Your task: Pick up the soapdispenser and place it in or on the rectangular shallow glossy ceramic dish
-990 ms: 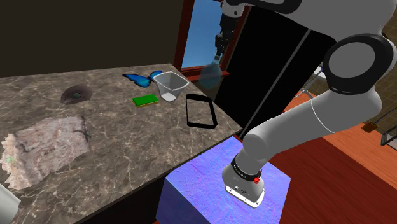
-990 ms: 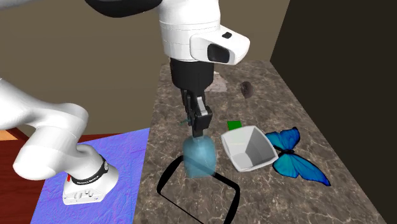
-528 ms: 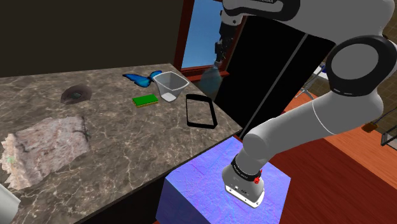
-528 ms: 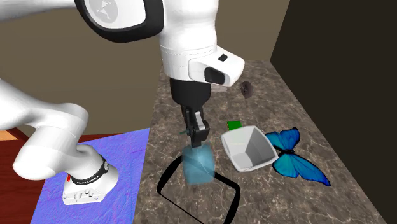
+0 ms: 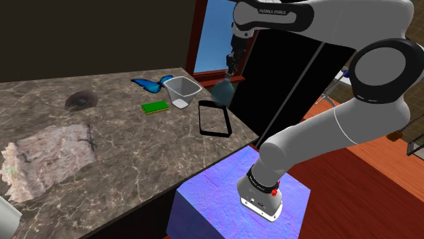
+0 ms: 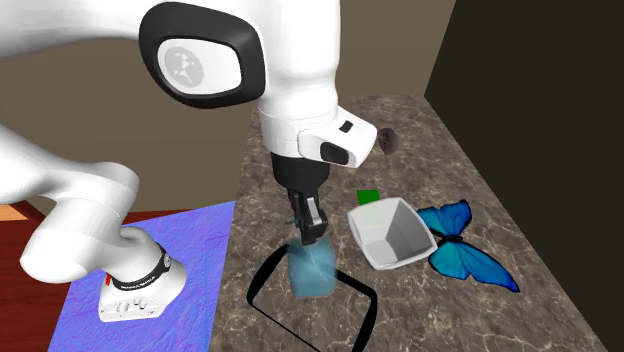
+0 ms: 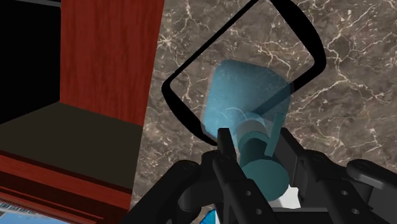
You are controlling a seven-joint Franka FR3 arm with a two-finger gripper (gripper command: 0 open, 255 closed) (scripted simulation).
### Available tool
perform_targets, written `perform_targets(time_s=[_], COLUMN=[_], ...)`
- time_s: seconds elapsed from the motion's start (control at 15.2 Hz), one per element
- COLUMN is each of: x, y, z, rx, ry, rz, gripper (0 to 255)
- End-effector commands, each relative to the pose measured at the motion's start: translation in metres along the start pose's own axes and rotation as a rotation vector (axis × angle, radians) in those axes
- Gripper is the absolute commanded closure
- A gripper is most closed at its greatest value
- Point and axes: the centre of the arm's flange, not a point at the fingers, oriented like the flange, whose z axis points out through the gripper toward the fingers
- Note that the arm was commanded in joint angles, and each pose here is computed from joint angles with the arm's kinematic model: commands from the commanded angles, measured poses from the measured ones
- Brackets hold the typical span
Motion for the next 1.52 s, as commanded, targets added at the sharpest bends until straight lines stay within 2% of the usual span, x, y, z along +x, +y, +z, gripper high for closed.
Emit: perform_targets(time_s=[0.0,0.92,1.45], x=[0.0,0.001,0.001], y=[0.0,-0.009,-0.009], z=[0.011,0.088,0.088], rx=[0.0,0.0,0.0], ry=[0.001,0.001,0.001], rz=[0.0,0.0,0.0], gripper=[255,255,255])
